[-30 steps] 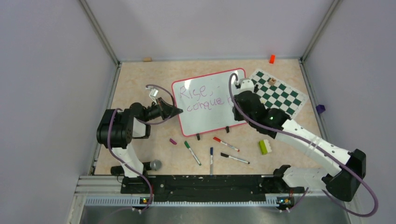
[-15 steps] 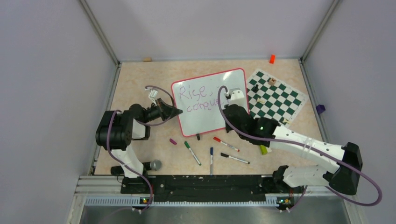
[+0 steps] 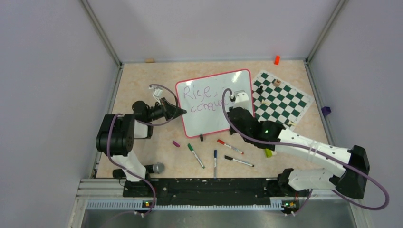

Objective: Write a sentence on the whiteboard

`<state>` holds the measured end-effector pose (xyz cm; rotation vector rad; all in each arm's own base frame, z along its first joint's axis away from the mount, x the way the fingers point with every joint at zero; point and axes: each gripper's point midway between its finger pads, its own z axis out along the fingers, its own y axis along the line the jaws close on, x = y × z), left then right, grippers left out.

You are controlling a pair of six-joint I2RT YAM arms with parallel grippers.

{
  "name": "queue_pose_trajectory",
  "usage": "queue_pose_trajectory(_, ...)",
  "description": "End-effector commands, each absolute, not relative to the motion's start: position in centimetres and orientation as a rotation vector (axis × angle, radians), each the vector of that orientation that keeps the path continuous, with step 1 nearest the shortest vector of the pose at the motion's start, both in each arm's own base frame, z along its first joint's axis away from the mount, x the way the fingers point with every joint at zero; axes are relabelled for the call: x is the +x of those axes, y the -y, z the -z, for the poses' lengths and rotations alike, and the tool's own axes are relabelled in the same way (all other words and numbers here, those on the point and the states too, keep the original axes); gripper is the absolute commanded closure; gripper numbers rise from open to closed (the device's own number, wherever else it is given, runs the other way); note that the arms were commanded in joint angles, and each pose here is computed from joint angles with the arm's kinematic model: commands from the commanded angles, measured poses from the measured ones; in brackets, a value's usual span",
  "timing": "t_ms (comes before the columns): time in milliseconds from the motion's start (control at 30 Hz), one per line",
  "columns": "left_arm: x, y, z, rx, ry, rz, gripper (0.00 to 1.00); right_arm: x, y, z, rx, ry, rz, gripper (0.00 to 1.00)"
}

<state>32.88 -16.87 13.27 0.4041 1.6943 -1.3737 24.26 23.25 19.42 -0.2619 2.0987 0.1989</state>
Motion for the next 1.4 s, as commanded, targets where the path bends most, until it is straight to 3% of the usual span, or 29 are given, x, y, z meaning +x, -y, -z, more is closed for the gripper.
queue_pose_trajectory(0, 35.7, 16.0, -13.2, 0.424, -1.654, 1.235, 1.00, 24.4, -23.8, -22.1, -0.223, -2.025, -0.273, 1.00)
queue_pose_trajectory(333, 34.5, 14.8, -11.9, 0.424, -1.741, 1.068, 1.00, 24.3, -24.1, -21.9, -0.207, -2.029, -0.301, 1.00)
queue_pose_trajectory(933, 33.3, 16.7, -12.7, 0.581, -1.662, 1.307, 1.00, 24.8, -33.2, -19.9, -0.372, -2.075, -0.274, 1.00)
queue_pose_trajectory(1367, 33.1, 16.8, -13.0, 0.593, -1.651, 1.333, 1.00, 25.9, -34.0, -18.2, -0.399, -2.105, -0.161, 1.00)
